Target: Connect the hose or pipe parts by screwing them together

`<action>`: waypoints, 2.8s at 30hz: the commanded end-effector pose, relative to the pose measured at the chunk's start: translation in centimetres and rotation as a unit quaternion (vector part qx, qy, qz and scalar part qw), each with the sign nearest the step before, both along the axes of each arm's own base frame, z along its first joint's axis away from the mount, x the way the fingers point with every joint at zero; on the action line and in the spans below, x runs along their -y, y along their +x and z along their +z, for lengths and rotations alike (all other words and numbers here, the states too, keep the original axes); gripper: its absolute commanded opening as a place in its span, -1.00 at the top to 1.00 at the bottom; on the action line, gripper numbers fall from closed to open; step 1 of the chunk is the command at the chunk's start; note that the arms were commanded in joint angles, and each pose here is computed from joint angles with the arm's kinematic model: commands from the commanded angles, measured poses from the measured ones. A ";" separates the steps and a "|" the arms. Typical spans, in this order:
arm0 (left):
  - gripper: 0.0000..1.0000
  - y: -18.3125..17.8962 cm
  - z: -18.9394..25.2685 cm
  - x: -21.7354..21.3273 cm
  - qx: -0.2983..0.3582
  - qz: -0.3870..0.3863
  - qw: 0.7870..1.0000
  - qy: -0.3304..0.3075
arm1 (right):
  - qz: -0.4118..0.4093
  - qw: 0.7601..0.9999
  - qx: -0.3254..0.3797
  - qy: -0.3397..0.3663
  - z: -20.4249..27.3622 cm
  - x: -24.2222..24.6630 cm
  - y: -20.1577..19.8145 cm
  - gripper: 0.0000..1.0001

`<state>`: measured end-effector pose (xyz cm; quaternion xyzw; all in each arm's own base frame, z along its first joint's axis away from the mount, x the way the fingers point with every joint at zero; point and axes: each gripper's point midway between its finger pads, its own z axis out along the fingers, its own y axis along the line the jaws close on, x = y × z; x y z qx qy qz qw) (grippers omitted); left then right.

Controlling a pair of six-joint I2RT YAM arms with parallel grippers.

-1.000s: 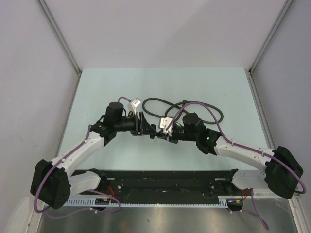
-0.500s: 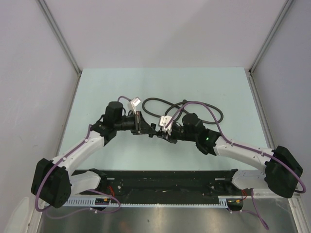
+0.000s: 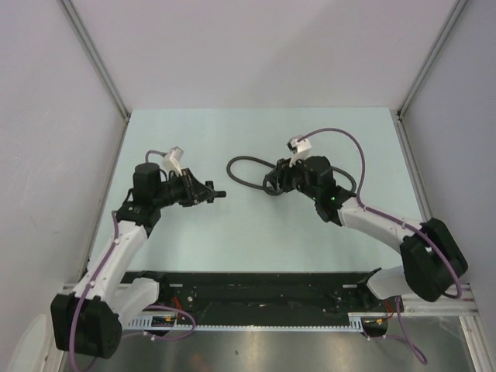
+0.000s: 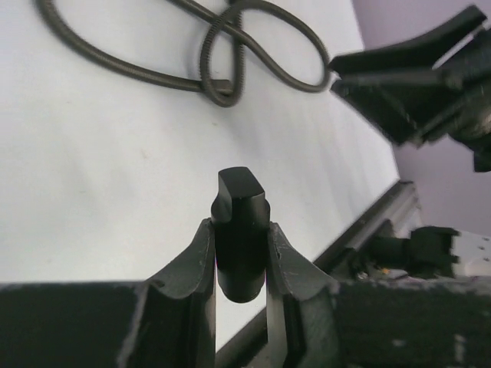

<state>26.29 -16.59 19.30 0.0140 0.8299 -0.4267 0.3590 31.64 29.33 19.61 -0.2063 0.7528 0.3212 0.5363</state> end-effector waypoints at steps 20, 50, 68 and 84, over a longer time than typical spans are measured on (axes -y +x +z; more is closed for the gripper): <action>1.00 -0.1 0.9 -3.4 0.067 0.078 0.992 0.077 | -0.191 0.949 -0.247 -0.056 -12.4 -1.4 9.4 0.07; 1.00 -0.1 0.6 -3.4 0.061 0.078 0.992 0.078 | -0.314 0.863 -0.275 -0.286 -16.5 10.0 5.5 0.74; 1.00 -0.1 0.8 -3.5 0.066 0.081 0.991 0.079 | -0.096 0.955 -0.195 -0.201 -9.5 3.5 6.1 -0.06; 1.00 0.0 0.7 -3.7 0.065 0.086 0.991 0.082 | -0.009 0.959 -0.222 -0.177 -14.9 1.1 7.0 -0.17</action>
